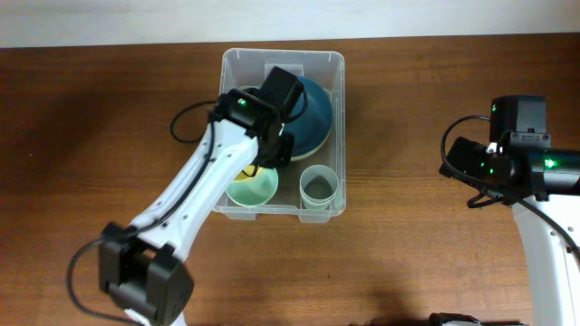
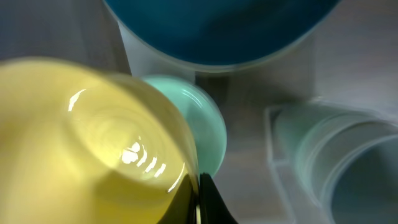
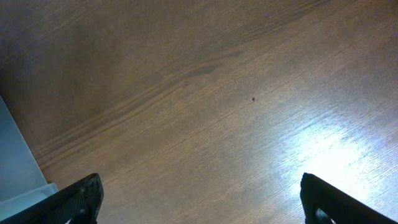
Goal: Pack container
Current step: 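Carry the yellow bowl toward the container's front-left area, then lower the yellow bowl onto the mint green bowl and release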
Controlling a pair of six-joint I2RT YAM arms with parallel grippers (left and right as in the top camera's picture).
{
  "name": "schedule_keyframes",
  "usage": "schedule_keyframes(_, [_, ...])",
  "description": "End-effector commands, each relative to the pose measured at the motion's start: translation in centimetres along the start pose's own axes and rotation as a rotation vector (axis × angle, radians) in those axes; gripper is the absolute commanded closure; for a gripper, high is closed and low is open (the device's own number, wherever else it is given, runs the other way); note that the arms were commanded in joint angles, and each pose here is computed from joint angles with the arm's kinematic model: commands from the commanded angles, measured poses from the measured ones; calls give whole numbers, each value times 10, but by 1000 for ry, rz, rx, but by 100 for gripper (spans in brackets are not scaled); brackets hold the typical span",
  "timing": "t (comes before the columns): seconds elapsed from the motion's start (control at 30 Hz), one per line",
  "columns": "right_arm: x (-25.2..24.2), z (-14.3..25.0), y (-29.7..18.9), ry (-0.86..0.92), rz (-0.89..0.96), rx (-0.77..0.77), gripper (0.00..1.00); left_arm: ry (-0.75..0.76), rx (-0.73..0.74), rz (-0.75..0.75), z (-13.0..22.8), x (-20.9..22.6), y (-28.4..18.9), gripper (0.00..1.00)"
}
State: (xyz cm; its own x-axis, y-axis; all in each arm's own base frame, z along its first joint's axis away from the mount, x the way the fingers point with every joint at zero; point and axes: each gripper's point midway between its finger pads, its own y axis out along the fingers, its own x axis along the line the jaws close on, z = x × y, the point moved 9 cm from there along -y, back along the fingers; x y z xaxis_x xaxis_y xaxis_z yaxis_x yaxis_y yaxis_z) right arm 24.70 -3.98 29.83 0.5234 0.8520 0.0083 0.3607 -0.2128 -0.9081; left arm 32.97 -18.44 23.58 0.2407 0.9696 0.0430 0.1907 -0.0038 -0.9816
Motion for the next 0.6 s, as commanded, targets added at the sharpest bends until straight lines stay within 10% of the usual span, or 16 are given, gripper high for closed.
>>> schedule_keyframes(0.0, [-1, -1, 1, 2, 14, -3, 3, 40, 68, -34, 3, 1, 12, 99])
schedule_keyframes(0.47, [-1, -1, 1, 2, 14, -3, 3, 43, 107, -28, 4, -1, 23, 99])
schedule_keyframes(0.57, [-1, -1, 1, 2, 14, -3, 3, 43, 108, -26, 4, -1, 22, 47])
